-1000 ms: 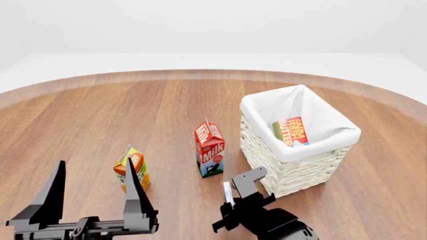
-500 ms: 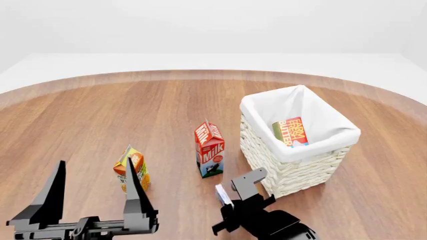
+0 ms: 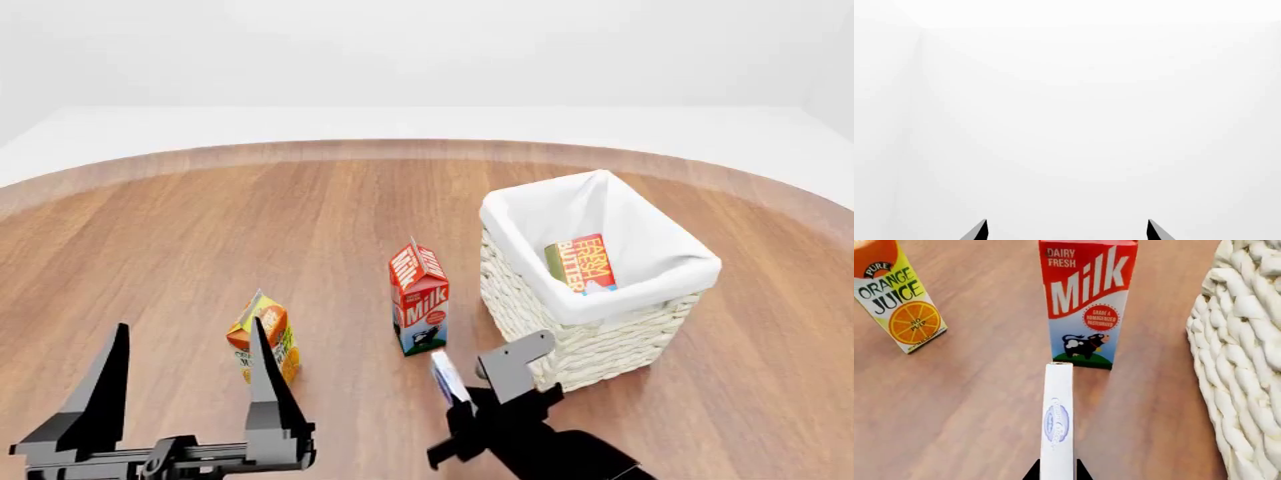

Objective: Pick up the cream cheese box and the butter, and put them in the basket.

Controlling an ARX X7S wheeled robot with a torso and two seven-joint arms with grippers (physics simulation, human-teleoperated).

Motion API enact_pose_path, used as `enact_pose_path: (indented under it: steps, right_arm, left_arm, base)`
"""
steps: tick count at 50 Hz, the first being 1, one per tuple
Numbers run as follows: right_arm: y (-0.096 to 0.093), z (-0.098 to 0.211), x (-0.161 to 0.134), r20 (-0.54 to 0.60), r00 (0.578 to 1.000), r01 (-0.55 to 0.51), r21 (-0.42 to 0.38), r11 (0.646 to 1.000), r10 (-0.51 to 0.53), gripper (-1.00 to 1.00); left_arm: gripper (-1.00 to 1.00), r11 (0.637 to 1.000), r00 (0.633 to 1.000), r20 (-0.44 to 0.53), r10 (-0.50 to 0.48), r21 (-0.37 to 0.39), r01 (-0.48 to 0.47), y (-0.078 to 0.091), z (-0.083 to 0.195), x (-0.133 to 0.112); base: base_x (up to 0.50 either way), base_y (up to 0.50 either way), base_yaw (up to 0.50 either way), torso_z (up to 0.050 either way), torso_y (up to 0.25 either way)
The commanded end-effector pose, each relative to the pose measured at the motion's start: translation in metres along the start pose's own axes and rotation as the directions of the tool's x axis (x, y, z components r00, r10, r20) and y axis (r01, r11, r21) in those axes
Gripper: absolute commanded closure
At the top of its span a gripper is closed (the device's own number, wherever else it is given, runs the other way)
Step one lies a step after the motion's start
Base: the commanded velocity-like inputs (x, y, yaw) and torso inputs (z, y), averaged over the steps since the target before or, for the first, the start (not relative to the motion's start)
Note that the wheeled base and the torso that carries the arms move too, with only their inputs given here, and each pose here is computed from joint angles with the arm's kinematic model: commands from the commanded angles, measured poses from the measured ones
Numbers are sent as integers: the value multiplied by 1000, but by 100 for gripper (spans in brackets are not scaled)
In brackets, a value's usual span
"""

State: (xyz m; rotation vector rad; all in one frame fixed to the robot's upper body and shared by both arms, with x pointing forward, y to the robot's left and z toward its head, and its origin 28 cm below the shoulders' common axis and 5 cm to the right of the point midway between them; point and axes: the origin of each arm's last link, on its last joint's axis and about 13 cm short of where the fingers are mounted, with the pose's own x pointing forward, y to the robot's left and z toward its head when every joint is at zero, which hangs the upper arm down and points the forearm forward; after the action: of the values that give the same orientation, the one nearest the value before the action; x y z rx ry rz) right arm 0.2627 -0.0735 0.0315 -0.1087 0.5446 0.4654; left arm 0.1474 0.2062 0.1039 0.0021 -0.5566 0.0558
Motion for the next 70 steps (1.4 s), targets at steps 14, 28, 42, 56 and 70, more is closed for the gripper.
enact_pose_path:
  steps: [14, 28, 42, 56, 70]
  right_arm:
    - [-3, 47, -53, 257, 965, 62, -24, 998, -54, 100]
    - [-3, 74, -77, 340, 936, 113, -47, 992, -90, 100]
    - [-12, 111, -96, 395, 909, 156, -27, 987, -133, 100]
    - [-25, 138, -104, 399, 899, 202, -10, 979, -181, 100]
    - [-42, 170, -103, 373, 894, 268, 0, 963, -249, 100]
  left_arm:
    - [-100, 1000, 1000, 5, -1, 0, 1, 0, 1, -2]
    - [-100, 1000, 1000, 8, -1, -1, 1, 0, 1, -8]
    - [-100, 1000, 1000, 7, 1, 1, -1, 1, 3, -9]
    - [-100, 1000, 1000, 8, -1, 3, 1, 1, 3, -9]
    - [-100, 1000, 1000, 7, -3, 3, 3, 2, 3, -10]
  base:
    - [0, 0, 0, 0, 0]
    - [0, 0, 0, 0, 0]
    - [0, 0, 0, 0, 1]
    - [0, 0, 0, 0, 1]
    - [0, 0, 0, 0, 1]
